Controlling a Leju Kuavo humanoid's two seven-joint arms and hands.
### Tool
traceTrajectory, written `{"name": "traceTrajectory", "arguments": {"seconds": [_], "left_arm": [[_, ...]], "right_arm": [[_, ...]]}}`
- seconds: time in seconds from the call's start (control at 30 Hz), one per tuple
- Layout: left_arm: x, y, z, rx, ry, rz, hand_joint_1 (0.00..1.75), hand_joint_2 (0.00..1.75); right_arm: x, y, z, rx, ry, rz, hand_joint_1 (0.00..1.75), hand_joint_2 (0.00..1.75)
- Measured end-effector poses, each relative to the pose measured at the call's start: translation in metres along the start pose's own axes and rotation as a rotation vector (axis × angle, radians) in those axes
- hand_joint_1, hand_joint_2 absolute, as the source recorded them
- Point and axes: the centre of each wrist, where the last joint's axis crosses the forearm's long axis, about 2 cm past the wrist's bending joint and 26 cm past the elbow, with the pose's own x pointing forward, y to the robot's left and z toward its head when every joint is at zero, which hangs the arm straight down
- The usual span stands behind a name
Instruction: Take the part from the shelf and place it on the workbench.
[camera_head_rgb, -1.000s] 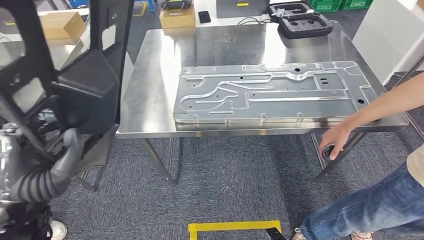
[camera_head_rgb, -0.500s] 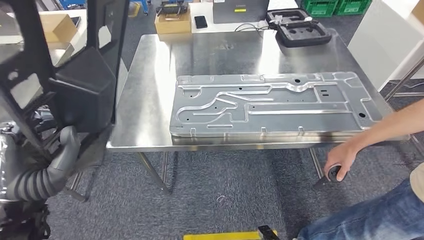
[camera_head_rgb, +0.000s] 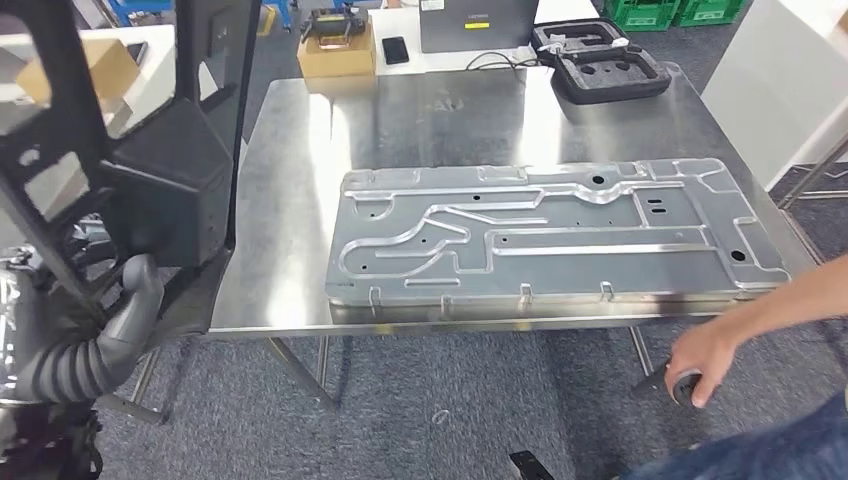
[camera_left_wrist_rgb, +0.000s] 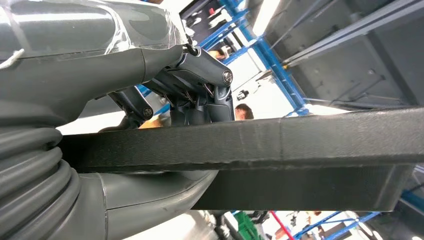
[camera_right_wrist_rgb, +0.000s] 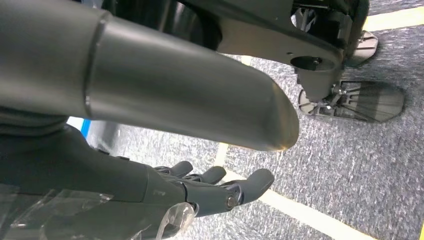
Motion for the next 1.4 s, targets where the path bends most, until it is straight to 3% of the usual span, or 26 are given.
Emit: {"name": "traceTrajectory", "arguments": {"seconds": [1.4], "left_arm": [[-0.004, -0.009, 0.005, -0.073, 0.031, -0.051, 1.75, 1.75]], "right_arm": [[0.009, 0.017, 0.007, 0.059, -0.009, 0.0, 0.0, 0.0]]}}
